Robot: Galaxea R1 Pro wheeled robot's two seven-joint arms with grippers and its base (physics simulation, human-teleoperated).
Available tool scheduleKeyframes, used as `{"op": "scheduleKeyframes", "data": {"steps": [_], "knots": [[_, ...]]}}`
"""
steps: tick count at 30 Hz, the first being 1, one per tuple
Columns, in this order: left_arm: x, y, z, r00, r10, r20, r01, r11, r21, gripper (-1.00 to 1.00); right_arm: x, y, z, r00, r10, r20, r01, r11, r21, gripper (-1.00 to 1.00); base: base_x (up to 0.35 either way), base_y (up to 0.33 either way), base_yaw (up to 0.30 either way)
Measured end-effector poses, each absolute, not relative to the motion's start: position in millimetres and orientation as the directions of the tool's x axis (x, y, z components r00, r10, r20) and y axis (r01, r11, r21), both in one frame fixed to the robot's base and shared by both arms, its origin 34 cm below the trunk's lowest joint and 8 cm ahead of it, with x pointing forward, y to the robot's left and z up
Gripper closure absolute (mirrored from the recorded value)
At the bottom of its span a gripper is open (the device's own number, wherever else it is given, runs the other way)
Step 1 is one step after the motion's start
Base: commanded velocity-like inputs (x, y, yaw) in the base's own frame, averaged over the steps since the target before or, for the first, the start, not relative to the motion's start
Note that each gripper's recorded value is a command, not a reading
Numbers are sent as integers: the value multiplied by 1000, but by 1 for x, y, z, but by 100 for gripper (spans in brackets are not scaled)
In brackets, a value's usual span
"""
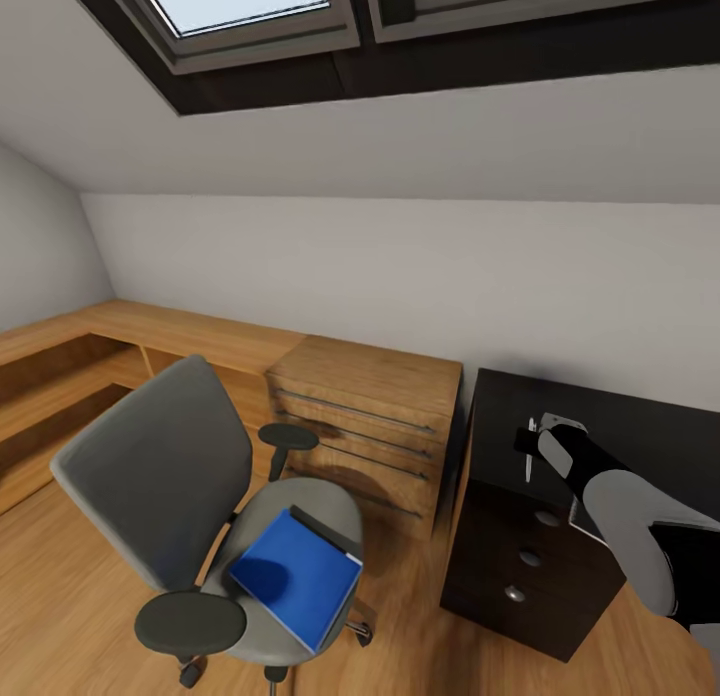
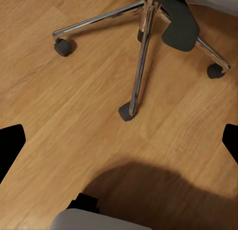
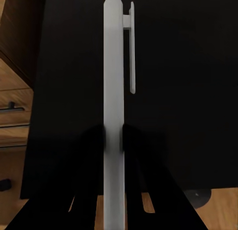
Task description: In the bedroom, organize the workspace by keeping the computer under the desk, ensuring the monitor is on the desk, placing the keyboard on the desk next to the monitor, placing the mouse on the desk next to the keyboard, moving the folder from the swivel chair onto the desk next to the mouse, stacking the notebook on top of the folder with the pen on top of the notebook, and positioning the swivel chair next to the desk.
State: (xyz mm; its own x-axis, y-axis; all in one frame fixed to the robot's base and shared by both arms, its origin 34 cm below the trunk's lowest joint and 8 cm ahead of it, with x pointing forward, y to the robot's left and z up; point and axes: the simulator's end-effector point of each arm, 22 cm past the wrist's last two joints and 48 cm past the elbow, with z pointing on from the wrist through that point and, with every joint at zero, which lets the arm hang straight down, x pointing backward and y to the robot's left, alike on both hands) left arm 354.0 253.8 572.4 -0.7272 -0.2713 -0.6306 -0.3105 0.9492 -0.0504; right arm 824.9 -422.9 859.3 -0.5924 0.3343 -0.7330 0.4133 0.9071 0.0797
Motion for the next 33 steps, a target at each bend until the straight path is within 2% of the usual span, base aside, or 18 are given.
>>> {"op": "scheduleKeyframes", "data": {"steps": [33], "knots": [[354,253,542,-726,-270,-632,-306,950,-54,-100,825,-422,829,-594,330,-734,410,909,77,100,0,0,0]]}}
